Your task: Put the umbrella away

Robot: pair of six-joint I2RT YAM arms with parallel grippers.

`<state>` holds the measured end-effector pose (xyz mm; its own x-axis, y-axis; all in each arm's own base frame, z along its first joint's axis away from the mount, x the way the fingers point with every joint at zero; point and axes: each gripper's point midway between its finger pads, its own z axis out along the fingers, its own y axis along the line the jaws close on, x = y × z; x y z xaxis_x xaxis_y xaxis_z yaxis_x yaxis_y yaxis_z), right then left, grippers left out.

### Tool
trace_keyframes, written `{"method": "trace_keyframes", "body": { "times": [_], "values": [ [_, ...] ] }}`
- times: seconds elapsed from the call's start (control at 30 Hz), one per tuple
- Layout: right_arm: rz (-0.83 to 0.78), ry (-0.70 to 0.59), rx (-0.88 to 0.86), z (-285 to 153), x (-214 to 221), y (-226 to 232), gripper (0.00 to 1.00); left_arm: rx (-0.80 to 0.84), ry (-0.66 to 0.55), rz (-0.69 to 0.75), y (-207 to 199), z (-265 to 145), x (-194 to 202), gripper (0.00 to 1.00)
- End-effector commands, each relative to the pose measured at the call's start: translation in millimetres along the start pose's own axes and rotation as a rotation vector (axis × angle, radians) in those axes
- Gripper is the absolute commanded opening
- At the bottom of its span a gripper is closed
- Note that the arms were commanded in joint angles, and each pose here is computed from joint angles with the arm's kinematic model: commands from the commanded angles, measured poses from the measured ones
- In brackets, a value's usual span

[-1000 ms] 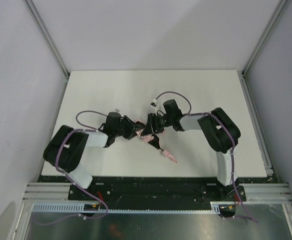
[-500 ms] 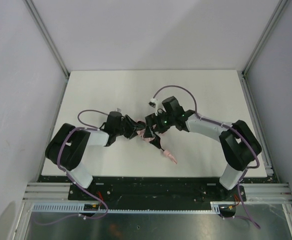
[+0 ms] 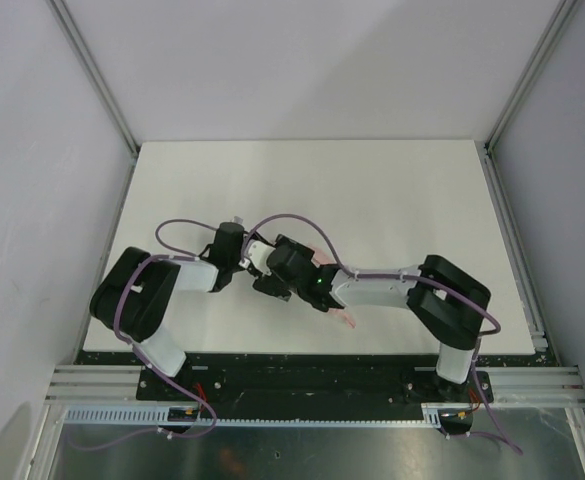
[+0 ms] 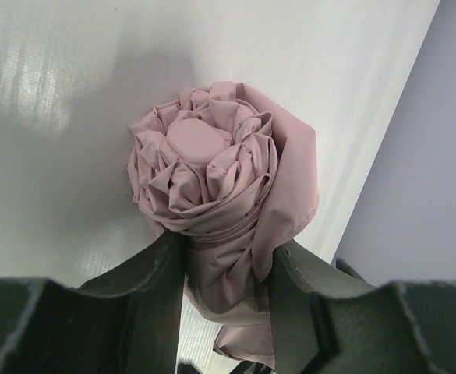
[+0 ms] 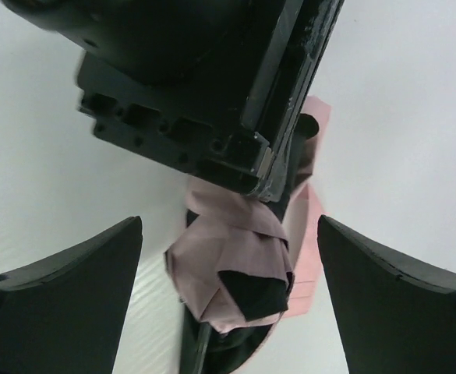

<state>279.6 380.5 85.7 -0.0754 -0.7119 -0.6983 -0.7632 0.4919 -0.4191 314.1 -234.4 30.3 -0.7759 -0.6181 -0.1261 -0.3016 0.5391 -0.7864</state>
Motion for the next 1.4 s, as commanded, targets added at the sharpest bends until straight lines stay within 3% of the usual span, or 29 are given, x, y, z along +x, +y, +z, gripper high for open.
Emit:
{"method": "trace_keyframes", "body": {
  "times": [0.0,0.17,0.43,0.63,1.03,1.37],
  "values": [
    [-0.150,-0.010,0.128,16.1,0.5,-19.4,0.96,-0.428,0.083,-0.020,119.8,-16.1,35.7,0.26],
    [-0.158,0.025,0.127,36.2,22.1,-16.9,0.85,-0.417,0.083,-0.022,116.1,-16.6,35.2,0.26],
    [-0.027,0.131,0.015,55.0,73.6,-8.4,0.30,-0.380,0.080,-0.003,104.4,-16.7,30.5,0.28],
    [0.138,0.197,-0.185,53.4,99.9,14.3,0.02,-0.307,0.044,0.029,79.8,-16.7,10.3,0.40],
    [0.538,0.263,-0.527,38.8,120.4,41.3,0.00,-0.145,-0.022,0.098,26.5,-28.5,-26.6,0.64],
    [0.766,0.246,-0.675,43.0,124.8,43.7,0.00,0.020,-0.123,0.096,-16.3,-77.7,-57.0,0.80]
  ]
}}
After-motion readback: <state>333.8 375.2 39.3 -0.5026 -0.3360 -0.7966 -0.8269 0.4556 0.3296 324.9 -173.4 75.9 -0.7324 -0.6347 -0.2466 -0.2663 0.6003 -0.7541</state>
